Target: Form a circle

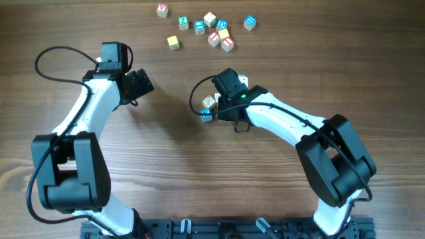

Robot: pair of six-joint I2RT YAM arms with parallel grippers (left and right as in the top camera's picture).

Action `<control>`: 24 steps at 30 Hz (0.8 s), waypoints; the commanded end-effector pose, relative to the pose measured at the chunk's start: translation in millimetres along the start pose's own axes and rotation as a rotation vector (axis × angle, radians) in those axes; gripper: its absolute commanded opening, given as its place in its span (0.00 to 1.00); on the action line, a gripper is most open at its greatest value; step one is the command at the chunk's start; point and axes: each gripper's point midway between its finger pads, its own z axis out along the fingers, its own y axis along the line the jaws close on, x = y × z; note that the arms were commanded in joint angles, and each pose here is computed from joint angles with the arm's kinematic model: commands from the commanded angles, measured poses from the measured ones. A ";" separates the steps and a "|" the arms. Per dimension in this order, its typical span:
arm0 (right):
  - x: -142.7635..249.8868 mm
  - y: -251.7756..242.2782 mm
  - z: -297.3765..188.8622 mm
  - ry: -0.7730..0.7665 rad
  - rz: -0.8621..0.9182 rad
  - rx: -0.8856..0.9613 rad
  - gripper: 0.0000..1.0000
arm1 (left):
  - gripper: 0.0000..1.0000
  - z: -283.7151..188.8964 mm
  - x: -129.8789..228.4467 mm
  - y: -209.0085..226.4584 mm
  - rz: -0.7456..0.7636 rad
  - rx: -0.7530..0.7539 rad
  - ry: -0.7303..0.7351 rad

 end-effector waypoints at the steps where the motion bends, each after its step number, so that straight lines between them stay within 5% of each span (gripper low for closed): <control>1: 0.9 -5.1 4.5 0.005 0.001 0.018 0.34 | 1.00 -6.6 -7.4 1.0 -0.016 0.001 -0.026; 10: -5.7 -0.9 -0.6 -0.010 -0.040 0.008 0.46 | 1.00 -6.6 -7.5 1.1 -0.016 0.000 -0.026; 16: -67.3 12.4 -73.8 -0.212 -0.054 -0.002 0.55 | 1.00 -6.6 -7.4 1.0 -0.016 0.001 -0.026; 24: -69.6 53.9 -134.2 -0.213 -0.014 -0.272 0.22 | 1.00 -6.6 -7.5 1.1 -0.016 0.000 -0.026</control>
